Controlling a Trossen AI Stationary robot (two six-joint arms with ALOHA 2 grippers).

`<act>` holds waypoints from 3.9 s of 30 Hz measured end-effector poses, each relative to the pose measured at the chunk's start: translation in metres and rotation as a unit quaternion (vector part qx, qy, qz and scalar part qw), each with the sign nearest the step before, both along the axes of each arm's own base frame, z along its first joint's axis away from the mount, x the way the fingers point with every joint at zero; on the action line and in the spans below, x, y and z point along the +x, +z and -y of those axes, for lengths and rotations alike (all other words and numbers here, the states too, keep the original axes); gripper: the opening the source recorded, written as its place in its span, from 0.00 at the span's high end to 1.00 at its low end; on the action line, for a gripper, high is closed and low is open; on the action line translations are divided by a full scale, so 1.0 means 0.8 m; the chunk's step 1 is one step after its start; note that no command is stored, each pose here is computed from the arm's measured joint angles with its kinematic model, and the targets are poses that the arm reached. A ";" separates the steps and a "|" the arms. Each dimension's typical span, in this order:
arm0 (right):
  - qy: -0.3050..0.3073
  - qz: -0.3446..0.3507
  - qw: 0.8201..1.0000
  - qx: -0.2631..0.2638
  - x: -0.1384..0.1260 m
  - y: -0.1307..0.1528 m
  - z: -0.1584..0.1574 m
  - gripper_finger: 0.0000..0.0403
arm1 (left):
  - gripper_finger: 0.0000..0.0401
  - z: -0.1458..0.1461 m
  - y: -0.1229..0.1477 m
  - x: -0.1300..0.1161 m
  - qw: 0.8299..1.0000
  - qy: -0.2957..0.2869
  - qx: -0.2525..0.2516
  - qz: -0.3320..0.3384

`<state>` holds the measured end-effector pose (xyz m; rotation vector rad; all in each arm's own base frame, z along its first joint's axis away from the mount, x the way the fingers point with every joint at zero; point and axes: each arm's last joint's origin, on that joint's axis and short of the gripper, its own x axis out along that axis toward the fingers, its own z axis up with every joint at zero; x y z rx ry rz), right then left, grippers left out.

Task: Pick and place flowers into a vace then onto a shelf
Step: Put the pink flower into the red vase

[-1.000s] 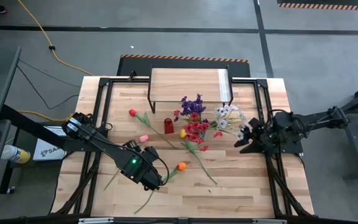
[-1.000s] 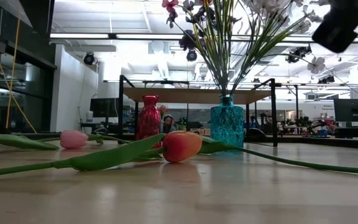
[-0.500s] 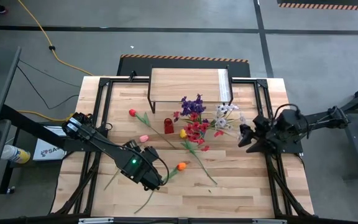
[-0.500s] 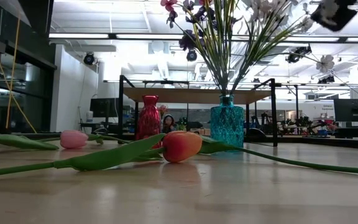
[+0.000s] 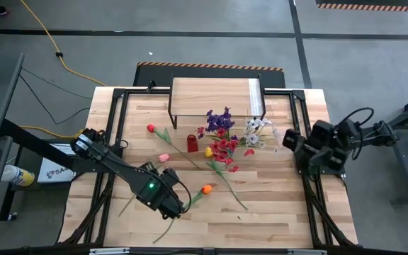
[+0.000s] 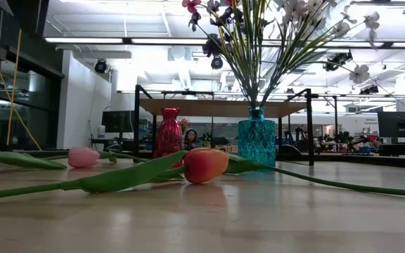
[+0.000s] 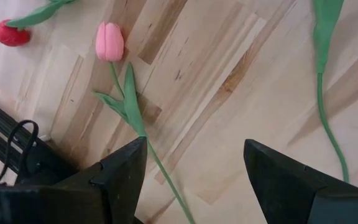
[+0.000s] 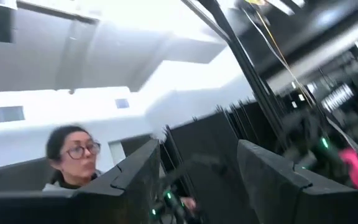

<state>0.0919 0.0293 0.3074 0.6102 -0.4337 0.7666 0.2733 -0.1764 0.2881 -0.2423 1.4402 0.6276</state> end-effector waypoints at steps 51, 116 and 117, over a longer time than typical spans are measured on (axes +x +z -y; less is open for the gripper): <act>-0.073 0.097 0.991 0.047 -0.013 0.018 0.008 0.49 | 0.26 -0.021 -0.164 -0.068 0.961 0.266 0.030 -0.066; -0.094 0.071 0.992 0.053 -0.008 0.014 0.008 0.49 | 0.92 -0.042 -0.047 -0.103 0.943 0.257 -0.099 0.188; -0.093 0.070 0.992 0.052 -0.007 0.014 0.008 0.49 | 0.92 -0.042 -0.034 -0.105 0.942 0.255 -0.083 0.200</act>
